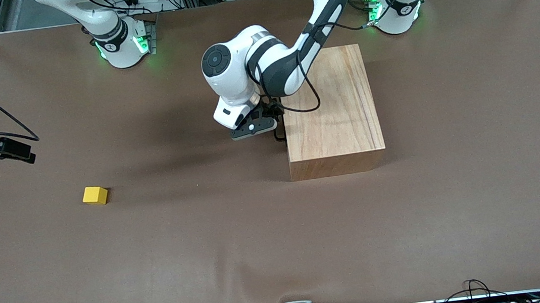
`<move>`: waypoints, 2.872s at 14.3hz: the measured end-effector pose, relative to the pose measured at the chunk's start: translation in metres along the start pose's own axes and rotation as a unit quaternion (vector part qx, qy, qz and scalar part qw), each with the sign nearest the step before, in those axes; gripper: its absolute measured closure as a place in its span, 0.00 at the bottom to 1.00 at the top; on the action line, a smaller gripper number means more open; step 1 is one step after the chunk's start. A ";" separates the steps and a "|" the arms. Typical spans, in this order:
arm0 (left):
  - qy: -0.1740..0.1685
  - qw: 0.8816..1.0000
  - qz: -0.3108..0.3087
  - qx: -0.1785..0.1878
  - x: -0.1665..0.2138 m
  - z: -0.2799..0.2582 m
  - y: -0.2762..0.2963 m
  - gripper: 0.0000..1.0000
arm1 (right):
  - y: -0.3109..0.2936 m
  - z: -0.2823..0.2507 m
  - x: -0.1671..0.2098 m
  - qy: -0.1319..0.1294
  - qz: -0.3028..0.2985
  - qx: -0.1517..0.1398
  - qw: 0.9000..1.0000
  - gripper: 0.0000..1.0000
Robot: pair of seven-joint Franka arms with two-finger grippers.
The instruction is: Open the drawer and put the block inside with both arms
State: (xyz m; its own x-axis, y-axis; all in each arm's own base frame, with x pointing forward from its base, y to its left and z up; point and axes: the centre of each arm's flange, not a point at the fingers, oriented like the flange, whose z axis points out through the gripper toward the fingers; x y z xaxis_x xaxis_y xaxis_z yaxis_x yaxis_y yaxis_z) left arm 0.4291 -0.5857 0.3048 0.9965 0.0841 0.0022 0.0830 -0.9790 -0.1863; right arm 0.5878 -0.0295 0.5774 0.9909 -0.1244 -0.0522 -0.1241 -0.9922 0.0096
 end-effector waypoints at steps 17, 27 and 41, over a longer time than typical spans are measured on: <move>0.000 0.999 0.029 -0.029 -0.036 0.007 0.032 0.00 | -0.004 0.031 0.017 -0.015 -0.013 -0.044 0.999 0.00; 0.016 0.998 0.036 -0.050 -0.045 0.001 0.042 0.00 | 0.007 0.093 0.059 -0.009 0.005 -0.016 1.000 0.00; 0.037 0.996 0.043 -0.073 -0.054 -0.005 0.052 0.00 | 0.028 0.258 0.087 -0.041 0.022 -0.009 0.999 0.00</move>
State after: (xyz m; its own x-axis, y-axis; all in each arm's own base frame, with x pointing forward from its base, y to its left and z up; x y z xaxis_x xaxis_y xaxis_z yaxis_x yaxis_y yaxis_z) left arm 0.3799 -0.6424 0.2998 0.9977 -0.0093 0.0667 -0.0064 -0.9990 -0.0444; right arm 0.6564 -0.0688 0.3158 0.9765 -0.1688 -0.1338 -0.1660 -0.9856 0.0320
